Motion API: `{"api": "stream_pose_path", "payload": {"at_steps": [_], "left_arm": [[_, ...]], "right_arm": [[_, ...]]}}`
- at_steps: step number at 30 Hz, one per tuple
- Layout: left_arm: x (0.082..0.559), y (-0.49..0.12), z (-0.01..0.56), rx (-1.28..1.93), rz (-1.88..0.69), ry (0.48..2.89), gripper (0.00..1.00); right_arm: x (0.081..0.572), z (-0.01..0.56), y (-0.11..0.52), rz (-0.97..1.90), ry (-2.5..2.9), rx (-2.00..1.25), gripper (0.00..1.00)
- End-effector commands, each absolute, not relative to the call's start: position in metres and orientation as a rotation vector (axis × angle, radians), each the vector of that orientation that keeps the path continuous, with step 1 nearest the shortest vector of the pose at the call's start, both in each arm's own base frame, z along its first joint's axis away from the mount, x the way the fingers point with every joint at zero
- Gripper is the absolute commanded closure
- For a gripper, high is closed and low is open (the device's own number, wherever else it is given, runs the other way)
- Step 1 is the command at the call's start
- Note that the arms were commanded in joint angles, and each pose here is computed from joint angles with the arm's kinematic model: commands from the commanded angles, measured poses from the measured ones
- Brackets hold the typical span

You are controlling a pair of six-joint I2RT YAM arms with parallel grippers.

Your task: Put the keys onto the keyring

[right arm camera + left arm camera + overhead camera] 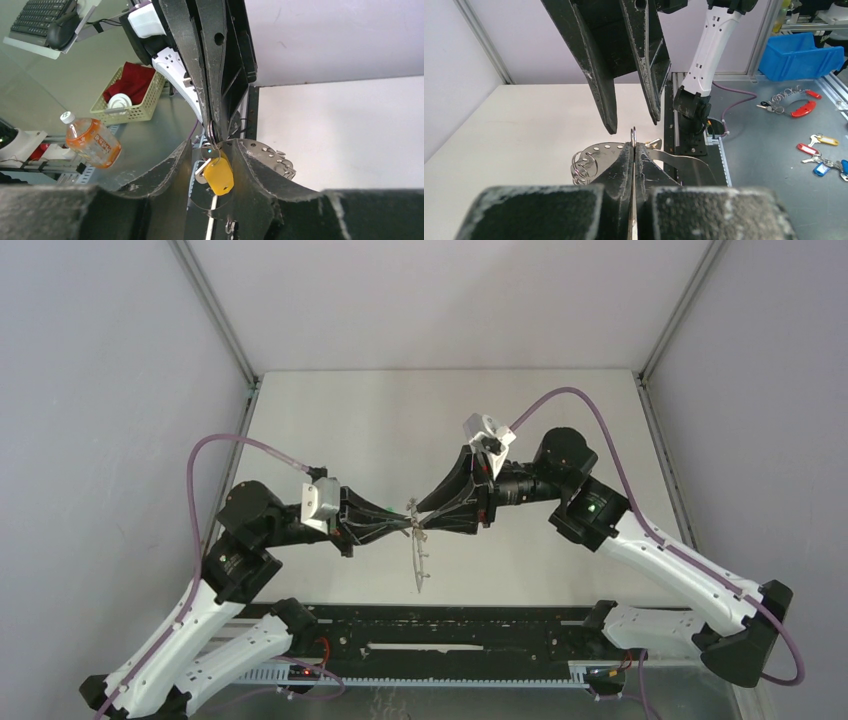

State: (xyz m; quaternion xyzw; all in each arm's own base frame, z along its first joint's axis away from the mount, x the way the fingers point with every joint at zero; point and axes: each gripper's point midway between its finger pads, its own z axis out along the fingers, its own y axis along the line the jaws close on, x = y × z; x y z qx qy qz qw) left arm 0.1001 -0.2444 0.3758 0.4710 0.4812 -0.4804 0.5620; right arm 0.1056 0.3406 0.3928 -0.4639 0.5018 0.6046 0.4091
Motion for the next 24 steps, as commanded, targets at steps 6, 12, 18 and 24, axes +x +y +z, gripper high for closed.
{"api": "stream_pose_path", "payload": {"at_steps": [6,12,18,24], "left_arm": [[0.099,-0.244,0.385,1.102,-1.130,1.085,1.00],[0.098,-0.243,0.387,1.103,-1.129,1.075,1.00],[0.097,-0.242,0.389,1.101,-1.124,1.069,1.00],[0.096,-0.241,0.386,1.113,-1.110,1.073,1.00]], "right_arm": [[0.090,0.422,0.345,1.529,1.060,-1.241,0.65],[0.088,0.417,0.349,1.548,1.081,-1.249,0.71],[0.091,0.411,0.353,1.551,1.136,-1.254,0.92],[0.096,0.404,0.354,1.524,1.253,-1.250,1.00]]}}
